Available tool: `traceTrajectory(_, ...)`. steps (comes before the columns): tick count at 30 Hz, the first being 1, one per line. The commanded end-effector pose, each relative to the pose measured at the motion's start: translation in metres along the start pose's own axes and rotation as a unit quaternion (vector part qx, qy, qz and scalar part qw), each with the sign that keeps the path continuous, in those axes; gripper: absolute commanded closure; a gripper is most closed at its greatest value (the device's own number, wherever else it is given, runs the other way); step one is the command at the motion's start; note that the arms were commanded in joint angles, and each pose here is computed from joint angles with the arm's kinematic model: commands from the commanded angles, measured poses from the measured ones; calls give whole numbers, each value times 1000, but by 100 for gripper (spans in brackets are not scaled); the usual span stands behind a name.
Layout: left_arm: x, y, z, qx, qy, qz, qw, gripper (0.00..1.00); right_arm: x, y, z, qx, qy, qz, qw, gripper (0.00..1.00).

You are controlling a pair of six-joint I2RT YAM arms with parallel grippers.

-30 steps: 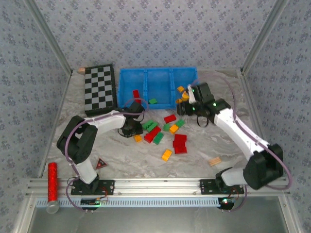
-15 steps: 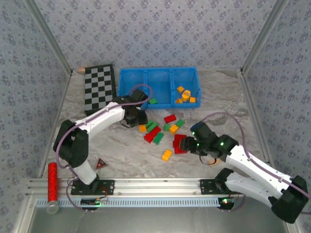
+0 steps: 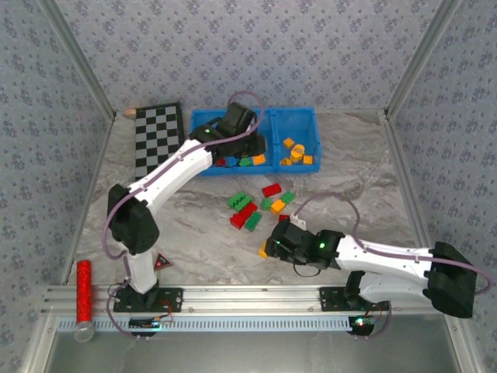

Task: Sort the legos into containers by color
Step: Place the lego in the container.

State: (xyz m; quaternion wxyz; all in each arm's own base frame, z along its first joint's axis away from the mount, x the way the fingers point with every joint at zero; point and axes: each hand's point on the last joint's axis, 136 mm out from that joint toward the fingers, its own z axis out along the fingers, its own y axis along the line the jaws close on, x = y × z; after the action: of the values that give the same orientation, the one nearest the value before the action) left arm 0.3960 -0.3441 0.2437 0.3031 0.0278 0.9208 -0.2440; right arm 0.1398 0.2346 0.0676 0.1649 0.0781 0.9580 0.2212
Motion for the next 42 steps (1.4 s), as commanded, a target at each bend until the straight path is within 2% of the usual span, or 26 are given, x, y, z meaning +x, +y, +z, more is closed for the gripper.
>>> traceTrajectory(1, -11, -18, 24, 7, -19, 34, 999, 72, -16, 24, 1, -24, -41, 9, 999, 42)
traceTrajectory(10, -22, -58, 81, 30, -53, 71, 996, 72, -9, 24, 18, 5, -37, 7, 999, 39)
traceTrajectory(16, -27, -81, 105, 47, -63, 85, 993, 72, -9, 23, 22, 17, -38, -1, 999, 38)
traceTrajectory(27, -22, -80, 153, 36, -60, 85, 994, 67, -2, 23, 34, 36, -23, -16, 999, 36)
traceTrajectory(33, -18, -80, 163, 39, -59, 79, 994, 67, -2, 22, 35, 41, -21, -15, 999, 36)
traceTrajectory(42, -9, -70, 181, 30, -51, 60, 996, 58, -2, 17, 37, 59, -13, -17, 998, 36)
